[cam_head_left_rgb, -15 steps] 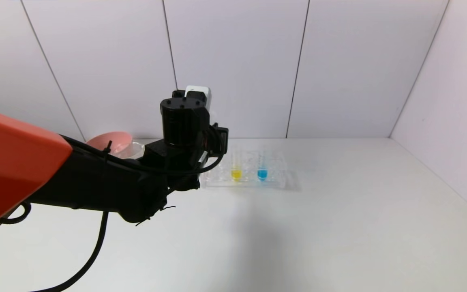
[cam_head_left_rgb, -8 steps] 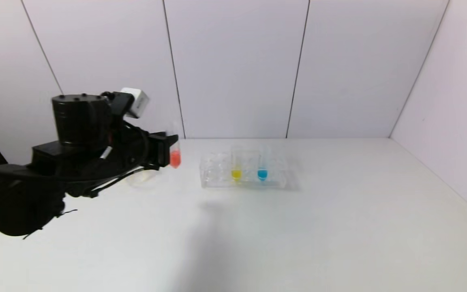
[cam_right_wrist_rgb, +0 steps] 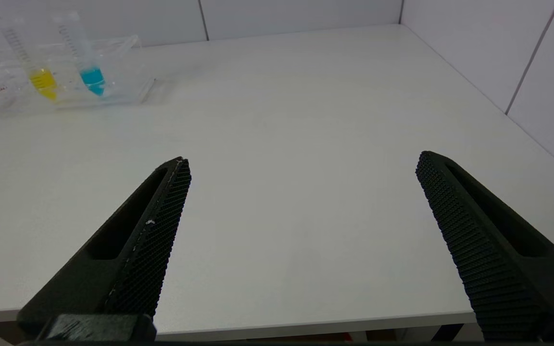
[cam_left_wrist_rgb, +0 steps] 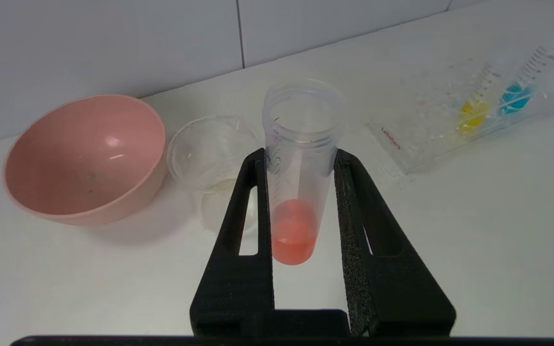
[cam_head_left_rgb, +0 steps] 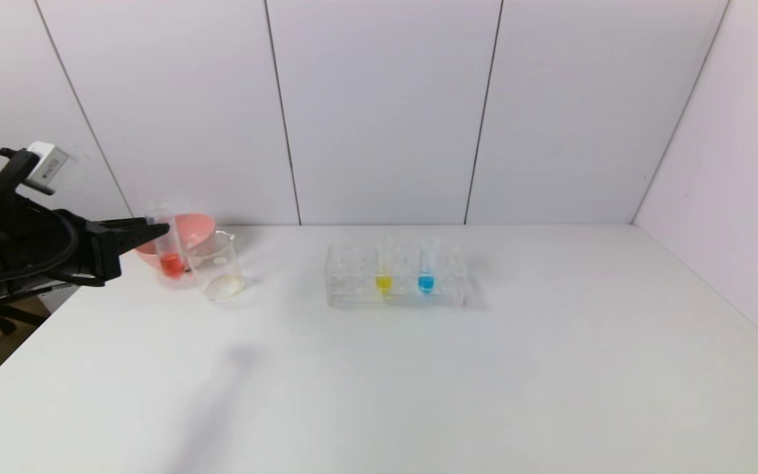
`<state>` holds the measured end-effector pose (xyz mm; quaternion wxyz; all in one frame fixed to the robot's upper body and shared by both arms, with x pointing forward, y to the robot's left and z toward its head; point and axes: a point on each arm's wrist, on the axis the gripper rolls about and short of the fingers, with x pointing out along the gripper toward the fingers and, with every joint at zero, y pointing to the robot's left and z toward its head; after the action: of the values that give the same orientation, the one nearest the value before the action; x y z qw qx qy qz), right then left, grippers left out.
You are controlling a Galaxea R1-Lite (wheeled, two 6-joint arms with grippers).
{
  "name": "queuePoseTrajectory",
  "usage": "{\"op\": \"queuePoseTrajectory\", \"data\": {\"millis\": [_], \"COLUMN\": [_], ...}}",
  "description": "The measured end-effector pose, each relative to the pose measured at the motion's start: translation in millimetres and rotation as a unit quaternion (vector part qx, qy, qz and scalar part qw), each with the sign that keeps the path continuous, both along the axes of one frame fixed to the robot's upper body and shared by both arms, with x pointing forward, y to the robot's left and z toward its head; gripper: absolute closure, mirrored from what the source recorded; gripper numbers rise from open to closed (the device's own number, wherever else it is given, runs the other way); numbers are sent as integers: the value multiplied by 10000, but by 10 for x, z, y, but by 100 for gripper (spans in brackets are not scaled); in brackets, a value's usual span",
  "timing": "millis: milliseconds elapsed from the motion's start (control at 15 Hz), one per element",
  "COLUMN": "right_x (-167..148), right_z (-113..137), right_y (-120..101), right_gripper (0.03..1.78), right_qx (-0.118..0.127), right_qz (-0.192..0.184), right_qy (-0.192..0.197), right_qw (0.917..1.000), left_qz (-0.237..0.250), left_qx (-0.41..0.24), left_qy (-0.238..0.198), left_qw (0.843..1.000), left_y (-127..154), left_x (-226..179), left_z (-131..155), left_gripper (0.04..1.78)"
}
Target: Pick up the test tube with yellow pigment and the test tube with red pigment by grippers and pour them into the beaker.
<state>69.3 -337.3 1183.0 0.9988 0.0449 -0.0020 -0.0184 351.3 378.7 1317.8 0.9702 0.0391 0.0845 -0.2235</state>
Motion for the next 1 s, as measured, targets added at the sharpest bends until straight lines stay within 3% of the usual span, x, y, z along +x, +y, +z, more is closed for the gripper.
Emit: {"op": "queuePoseTrajectory", "data": {"millis": [267, 533, 867, 1000], "right_x": [0, 0, 0, 0], "right_z": [0, 0, 0, 0], "right_y": [0, 0, 0, 0], "right_gripper": [10, 10, 10, 10], "right_qx": [2, 2, 2, 2], "right_qz": [0, 0, 0, 0], "right_qy": [0, 0, 2, 0], "right_qw": [10000, 10000, 10000, 10000], "left_qz": [168, 92, -108, -152], "left_qx": [426, 896, 1764, 2185], "left_qy": [-40, 272, 809, 811], "left_qw": [9989, 9956, 9809, 9724], "left_y": [364, 510, 439, 371], "left_x": [238, 475, 703, 827], "left_z": [-30, 31, 143, 161], "left_gripper": [140, 140, 140, 140]}}
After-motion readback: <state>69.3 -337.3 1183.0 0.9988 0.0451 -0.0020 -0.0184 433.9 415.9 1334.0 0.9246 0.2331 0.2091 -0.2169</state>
